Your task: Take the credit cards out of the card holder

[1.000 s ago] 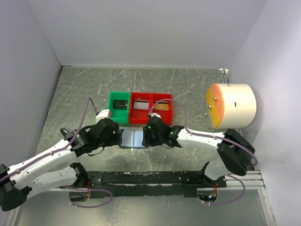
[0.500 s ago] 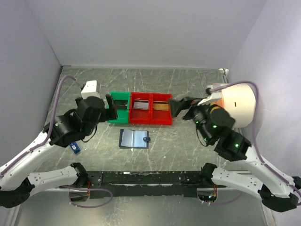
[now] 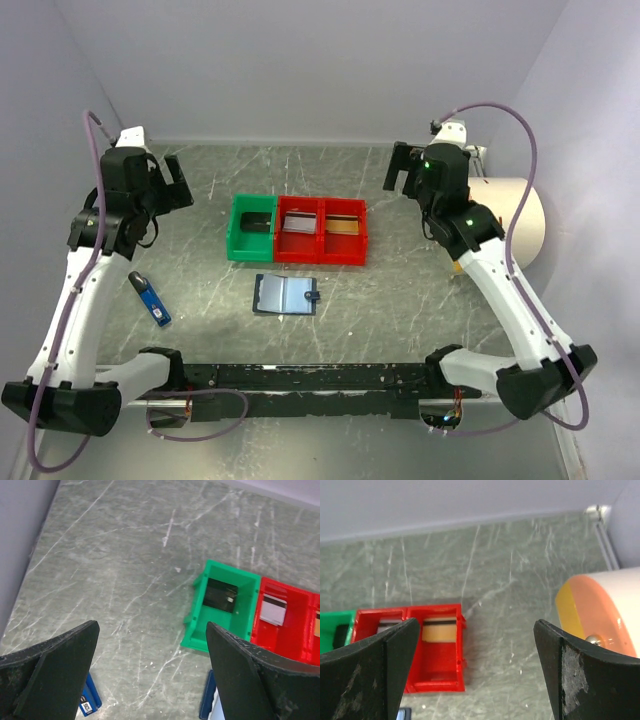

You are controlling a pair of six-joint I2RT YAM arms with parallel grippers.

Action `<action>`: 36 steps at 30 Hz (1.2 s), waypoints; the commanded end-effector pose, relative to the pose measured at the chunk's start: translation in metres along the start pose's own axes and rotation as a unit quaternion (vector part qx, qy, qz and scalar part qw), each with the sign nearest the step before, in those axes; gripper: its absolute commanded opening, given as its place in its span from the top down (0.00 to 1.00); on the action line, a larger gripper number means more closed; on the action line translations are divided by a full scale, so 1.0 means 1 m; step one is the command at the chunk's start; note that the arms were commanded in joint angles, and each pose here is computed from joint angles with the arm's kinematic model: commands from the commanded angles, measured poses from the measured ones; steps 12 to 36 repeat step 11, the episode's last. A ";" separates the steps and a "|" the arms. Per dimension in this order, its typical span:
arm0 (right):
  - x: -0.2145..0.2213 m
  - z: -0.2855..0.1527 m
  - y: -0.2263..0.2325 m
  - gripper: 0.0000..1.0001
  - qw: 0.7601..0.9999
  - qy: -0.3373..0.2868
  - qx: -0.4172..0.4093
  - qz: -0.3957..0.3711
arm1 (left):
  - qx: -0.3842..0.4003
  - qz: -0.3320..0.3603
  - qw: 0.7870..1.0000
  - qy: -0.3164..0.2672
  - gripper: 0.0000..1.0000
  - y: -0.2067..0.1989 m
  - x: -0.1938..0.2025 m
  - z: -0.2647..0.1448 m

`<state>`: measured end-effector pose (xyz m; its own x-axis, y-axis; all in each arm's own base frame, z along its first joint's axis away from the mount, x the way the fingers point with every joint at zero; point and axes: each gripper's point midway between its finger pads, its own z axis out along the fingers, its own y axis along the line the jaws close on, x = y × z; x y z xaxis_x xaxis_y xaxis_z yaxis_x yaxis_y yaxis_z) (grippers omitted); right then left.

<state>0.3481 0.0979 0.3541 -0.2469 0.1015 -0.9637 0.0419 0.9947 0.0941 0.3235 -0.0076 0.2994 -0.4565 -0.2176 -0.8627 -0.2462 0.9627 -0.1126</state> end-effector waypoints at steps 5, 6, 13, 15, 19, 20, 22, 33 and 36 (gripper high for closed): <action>-0.017 -0.012 0.027 0.00 0.993 -0.005 -0.111 0.040 | 0.044 -0.004 0.999 -0.021 0.00 -0.003 -0.007 -0.035; -0.023 -0.014 0.024 0.00 0.994 -0.011 -0.104 0.041 | 0.047 -0.007 0.999 -0.023 0.00 -0.003 -0.006 -0.038; -0.031 -0.018 0.013 0.00 0.997 -0.013 -0.080 0.013 | 0.045 -0.018 0.999 -0.017 0.00 -0.001 -0.001 -0.043; -0.031 -0.018 0.013 0.00 0.997 -0.013 -0.080 0.013 | 0.045 -0.018 0.999 -0.017 0.00 -0.001 -0.001 -0.043; -0.031 -0.018 0.013 0.00 0.997 -0.013 -0.080 0.013 | 0.045 -0.018 0.999 -0.017 0.00 -0.001 -0.001 -0.043; -0.031 -0.018 0.013 0.00 0.997 -0.013 -0.080 0.013 | 0.045 -0.018 0.999 -0.017 0.00 -0.001 -0.001 -0.043; -0.031 -0.018 0.013 0.00 0.997 -0.013 -0.080 0.013 | 0.045 -0.018 0.999 -0.017 0.00 -0.001 -0.001 -0.043; -0.031 -0.018 0.013 0.00 0.997 -0.013 -0.080 0.013 | 0.045 -0.018 0.999 -0.017 0.00 -0.001 -0.001 -0.043; -0.031 -0.018 0.013 0.00 0.997 -0.013 -0.080 0.013 | 0.045 -0.018 0.999 -0.017 0.00 -0.001 -0.001 -0.043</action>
